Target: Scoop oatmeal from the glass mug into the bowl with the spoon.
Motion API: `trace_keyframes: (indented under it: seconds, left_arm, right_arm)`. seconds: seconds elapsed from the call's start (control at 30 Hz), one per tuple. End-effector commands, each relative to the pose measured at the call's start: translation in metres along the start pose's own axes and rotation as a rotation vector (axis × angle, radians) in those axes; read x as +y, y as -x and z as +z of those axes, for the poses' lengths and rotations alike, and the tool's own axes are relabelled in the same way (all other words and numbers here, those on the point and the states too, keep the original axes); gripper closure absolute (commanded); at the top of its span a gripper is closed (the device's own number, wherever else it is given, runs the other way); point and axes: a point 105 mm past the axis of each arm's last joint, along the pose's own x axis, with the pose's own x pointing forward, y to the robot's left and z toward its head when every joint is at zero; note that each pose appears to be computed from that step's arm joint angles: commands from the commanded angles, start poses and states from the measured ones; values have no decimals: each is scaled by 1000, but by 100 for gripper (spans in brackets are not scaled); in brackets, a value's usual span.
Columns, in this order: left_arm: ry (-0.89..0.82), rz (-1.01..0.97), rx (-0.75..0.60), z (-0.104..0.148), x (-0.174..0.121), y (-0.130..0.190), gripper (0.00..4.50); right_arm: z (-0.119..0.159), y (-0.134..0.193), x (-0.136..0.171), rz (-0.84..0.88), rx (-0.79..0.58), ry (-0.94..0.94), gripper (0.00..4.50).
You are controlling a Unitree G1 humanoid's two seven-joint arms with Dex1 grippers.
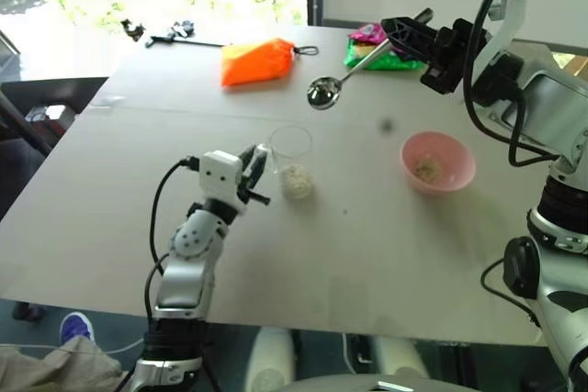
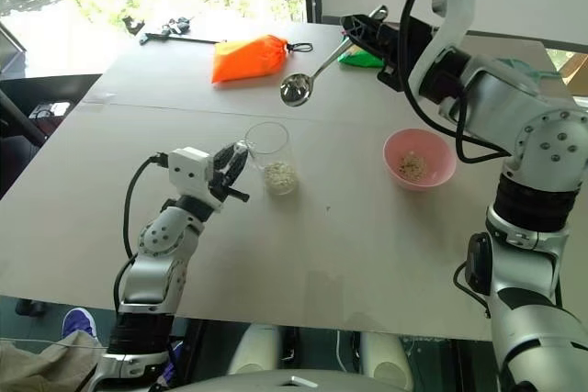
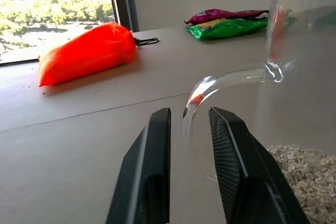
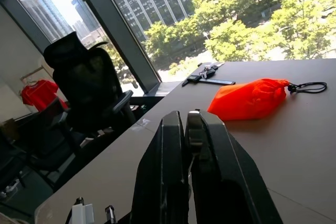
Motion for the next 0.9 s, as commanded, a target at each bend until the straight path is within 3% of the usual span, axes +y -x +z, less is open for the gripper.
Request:
trace_keyframes:
  seconds: [0.03,0.73,0.9]
  left_arm:
    - [-15,31,-52,18,8,-5,214]
    - [70,59,109,22,11,-12,214]
    - [67,68,117,21,13,-11,423]
  right_arm:
    - [9,3,9,31,-42,36,450]
    - [8,-1,9,22,-44,42,450]
    - [8,-1,8,28,-43,41,450]
